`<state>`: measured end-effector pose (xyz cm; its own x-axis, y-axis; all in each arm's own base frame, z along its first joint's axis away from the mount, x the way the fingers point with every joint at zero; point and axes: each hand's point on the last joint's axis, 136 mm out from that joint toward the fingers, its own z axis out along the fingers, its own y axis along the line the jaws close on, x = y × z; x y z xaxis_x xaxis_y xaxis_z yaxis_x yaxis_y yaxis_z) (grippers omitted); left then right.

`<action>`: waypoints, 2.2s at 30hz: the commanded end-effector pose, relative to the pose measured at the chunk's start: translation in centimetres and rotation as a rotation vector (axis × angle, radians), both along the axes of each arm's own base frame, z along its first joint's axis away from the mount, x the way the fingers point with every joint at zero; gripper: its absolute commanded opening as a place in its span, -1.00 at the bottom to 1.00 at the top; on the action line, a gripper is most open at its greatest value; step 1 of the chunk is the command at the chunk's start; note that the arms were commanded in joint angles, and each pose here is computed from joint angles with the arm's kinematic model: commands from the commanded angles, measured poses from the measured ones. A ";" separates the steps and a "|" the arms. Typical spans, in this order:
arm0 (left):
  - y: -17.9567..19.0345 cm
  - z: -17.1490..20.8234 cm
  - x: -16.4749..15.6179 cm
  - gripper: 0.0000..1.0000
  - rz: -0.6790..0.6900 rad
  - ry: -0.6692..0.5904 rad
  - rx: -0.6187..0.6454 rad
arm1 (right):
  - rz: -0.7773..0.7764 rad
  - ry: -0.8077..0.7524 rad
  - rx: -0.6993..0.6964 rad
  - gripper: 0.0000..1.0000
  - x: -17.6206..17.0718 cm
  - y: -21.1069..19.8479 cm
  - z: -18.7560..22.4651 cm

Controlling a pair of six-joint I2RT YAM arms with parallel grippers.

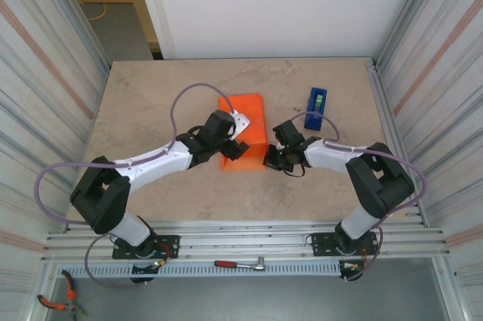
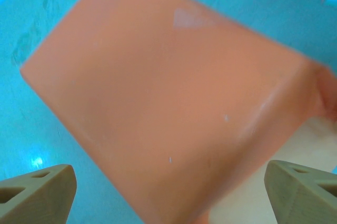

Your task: Wrap the gift box in paper

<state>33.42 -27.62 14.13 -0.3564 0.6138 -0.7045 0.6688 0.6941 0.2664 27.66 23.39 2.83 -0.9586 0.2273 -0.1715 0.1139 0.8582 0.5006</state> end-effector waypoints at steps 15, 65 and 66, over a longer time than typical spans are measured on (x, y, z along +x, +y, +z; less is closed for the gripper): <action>-1.5 -2.8 0.3 0.86 -0.287 -0.047 0.257 | -0.015 0.014 0.006 -1.00 0.0 0.0 -0.2; -1.6 -8.2 0.3 0.39 -0.261 -0.034 0.356 | -0.109 -0.137 0.316 -1.00 2.4 3.9 2.3; -1.6 -8.2 0.3 0.38 -0.262 -0.032 0.353 | -0.117 -0.138 0.322 -1.00 2.5 3.9 2.1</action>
